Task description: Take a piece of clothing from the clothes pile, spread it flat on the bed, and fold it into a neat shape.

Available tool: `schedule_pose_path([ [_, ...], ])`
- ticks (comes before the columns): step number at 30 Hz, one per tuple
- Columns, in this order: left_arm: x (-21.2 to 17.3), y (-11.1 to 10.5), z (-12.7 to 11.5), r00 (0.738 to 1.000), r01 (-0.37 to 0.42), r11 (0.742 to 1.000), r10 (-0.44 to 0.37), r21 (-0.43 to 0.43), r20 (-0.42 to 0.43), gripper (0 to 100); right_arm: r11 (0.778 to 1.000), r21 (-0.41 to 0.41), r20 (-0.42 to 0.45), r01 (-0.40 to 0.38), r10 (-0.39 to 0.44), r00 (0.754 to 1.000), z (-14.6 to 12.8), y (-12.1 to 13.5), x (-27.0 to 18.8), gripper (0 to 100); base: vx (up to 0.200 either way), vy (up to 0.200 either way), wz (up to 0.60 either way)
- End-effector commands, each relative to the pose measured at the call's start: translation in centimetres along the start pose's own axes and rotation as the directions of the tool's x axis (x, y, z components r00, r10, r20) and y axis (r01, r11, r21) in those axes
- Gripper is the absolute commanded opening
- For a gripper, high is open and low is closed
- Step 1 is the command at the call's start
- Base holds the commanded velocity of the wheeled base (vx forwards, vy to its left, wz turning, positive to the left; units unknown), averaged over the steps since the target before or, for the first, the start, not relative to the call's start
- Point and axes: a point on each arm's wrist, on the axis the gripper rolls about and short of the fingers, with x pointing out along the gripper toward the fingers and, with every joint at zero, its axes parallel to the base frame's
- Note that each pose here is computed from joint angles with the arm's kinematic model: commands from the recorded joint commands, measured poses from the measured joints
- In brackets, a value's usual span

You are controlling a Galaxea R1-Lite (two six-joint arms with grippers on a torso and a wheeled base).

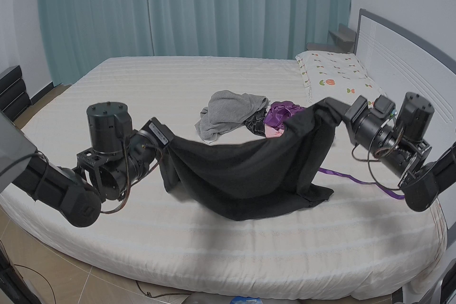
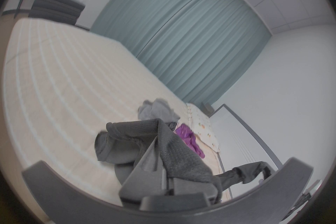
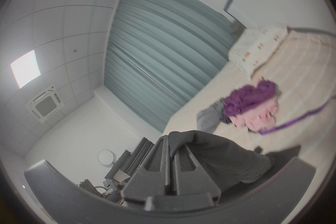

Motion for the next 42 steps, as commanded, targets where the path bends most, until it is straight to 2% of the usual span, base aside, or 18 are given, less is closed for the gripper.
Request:
schedule_pose_path([
  [1,-0.4,2.5,-2.5,0.991,-0.066,0.998,0.063,-0.024,-0.121,0,0.993,0.052,-0.124,0.102,-0.095,0.988,-4.0,-2.9,0.5,0,0.000,0.000,0.00],
  [9,-1.3,4.3,-4.9,0.968,-0.110,0.994,0.109,0.007,-0.227,0,0.985,0.051,-0.126,0.166,-0.158,0.979,-5.1,-4.3,0.6,0,0.000,0.000,0.00],
  [13,-1.8,4.9,-5.3,0.972,-0.097,0.995,0.088,-0.031,-0.219,0,0.982,0.050,-0.127,0.181,-0.174,0.977,-5.3,-4.4,0.2,0,0.000,0.000,0.00],
  [17,-1.7,5.6,-6.3,0.966,-0.111,0.994,0.102,-0.024,-0.238,0,0.980,0.049,-0.150,0.191,-0.181,0.972,-5.9,-4.5,0.0,0,0.000,0.000,0.00],
  [25,-2.0,5.3,-5.8,0.974,-0.083,0.996,0.072,-0.040,-0.214,0,0.983,0.046,-0.138,0.180,-0.172,0.975,-5.6,-4.2,0.0,0,0.000,0.000,0.00],
  [32,-2.0,5.8,-6.2,0.972,-0.091,0.995,0.082,-0.032,-0.218,0,0.982,0.048,-0.155,0.185,-0.176,0.972,-6.2,-4.2,0.0,0,0.000,0.000,0.00],
  [37,-2.2,5.8,-6.1,0.972,-0.092,0.995,0.082,-0.035,-0.218,0,0.982,0.046,-0.168,0.184,-0.174,0.970,-6.6,-4.1,0.0,0,-0.200,0.000,0.00],
  [42,-2.2,6.0,-6.2,0.971,-0.097,0.995,0.087,-0.033,-0.222,0,0.979,0.044,-0.137,0.197,-0.190,0.972,-6.4,-4.0,0.1,0,-0.160,0.000,0.00],
])
